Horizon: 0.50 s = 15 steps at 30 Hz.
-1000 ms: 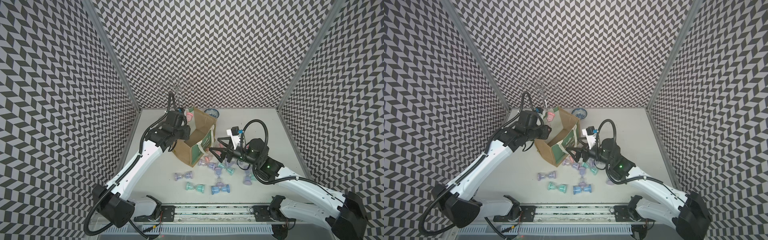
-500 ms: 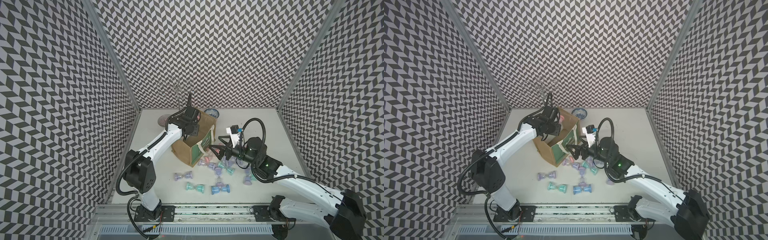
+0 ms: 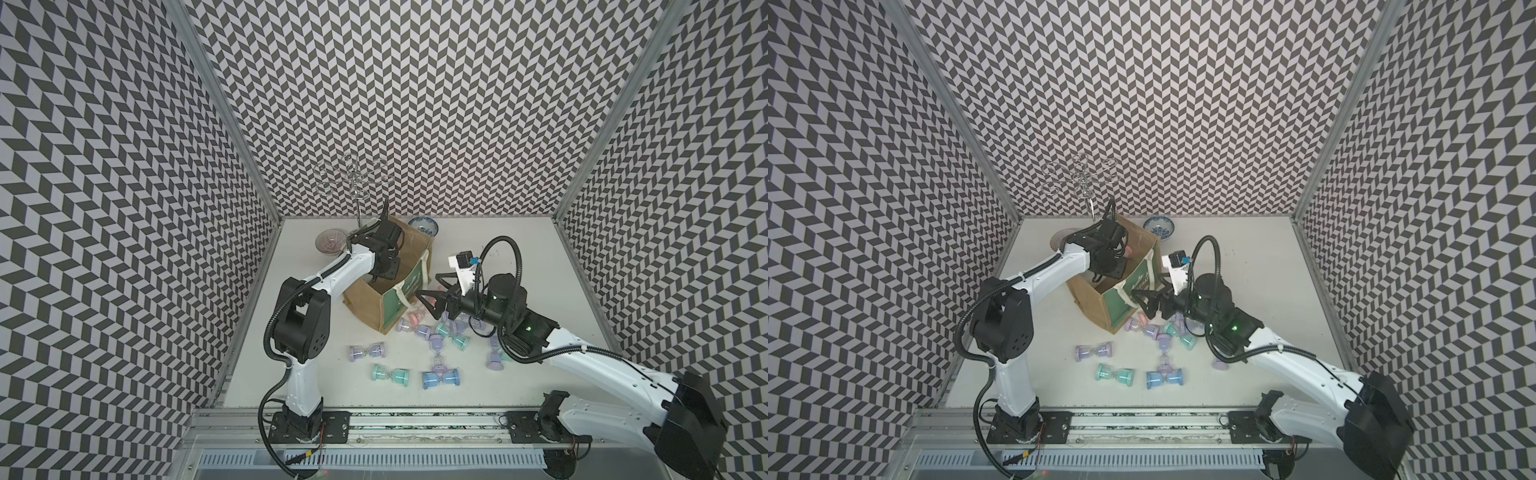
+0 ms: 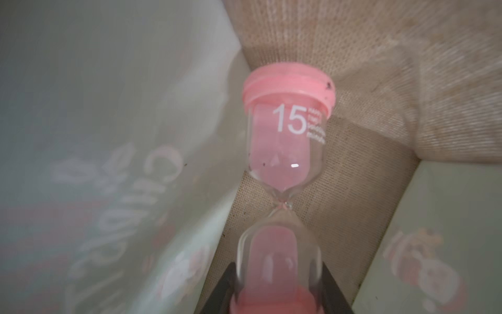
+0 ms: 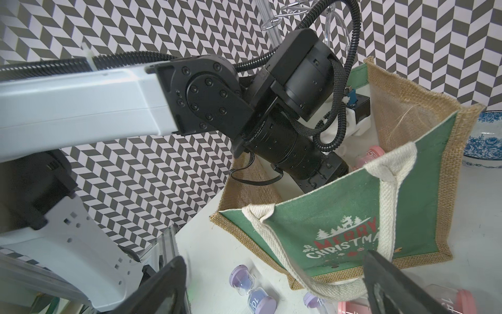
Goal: Put the hourglass into the canvas bag
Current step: Place the hourglass in the canvas bag.
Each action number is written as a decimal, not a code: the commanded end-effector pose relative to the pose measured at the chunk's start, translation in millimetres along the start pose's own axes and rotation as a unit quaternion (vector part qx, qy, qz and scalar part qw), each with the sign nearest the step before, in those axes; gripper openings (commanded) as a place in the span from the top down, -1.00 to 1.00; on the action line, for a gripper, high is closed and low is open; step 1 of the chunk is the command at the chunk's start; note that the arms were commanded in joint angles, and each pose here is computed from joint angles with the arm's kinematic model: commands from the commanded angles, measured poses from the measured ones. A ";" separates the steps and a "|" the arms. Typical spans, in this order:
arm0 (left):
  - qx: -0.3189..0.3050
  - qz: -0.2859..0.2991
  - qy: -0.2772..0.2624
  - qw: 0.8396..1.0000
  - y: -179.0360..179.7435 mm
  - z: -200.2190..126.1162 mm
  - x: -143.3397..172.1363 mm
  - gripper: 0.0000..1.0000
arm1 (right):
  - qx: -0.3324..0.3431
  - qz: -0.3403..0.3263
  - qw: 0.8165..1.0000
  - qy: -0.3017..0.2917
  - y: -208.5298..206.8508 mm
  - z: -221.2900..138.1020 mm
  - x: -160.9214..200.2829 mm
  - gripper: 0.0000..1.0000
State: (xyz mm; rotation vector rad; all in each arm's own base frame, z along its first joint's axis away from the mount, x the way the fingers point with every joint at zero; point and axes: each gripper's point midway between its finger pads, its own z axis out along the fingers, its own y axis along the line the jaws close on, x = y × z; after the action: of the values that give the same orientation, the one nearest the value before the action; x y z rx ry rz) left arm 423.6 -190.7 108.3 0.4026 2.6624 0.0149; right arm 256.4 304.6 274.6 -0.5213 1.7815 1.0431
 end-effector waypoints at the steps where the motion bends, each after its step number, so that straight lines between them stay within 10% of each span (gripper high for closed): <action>1: 0.002 -0.001 -0.005 1.000 0.3 8.6 -6.1 0.59 | -0.005 -0.010 1.000 -0.021 5.0 0.2 -12.1 -0.99; 15: 0.003 -0.010 -0.009 1.000 1.1 8.8 0.6 0.10 | 0.002 -0.014 1.000 -0.026 4.6 -3.9 -16.5 -0.98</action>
State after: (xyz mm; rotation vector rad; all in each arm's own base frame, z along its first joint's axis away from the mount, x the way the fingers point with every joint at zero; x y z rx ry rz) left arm 423.2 -189.8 83.0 0.4009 2.6983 0.0162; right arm 258.1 303.5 273.3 -0.5182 1.7841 1.0273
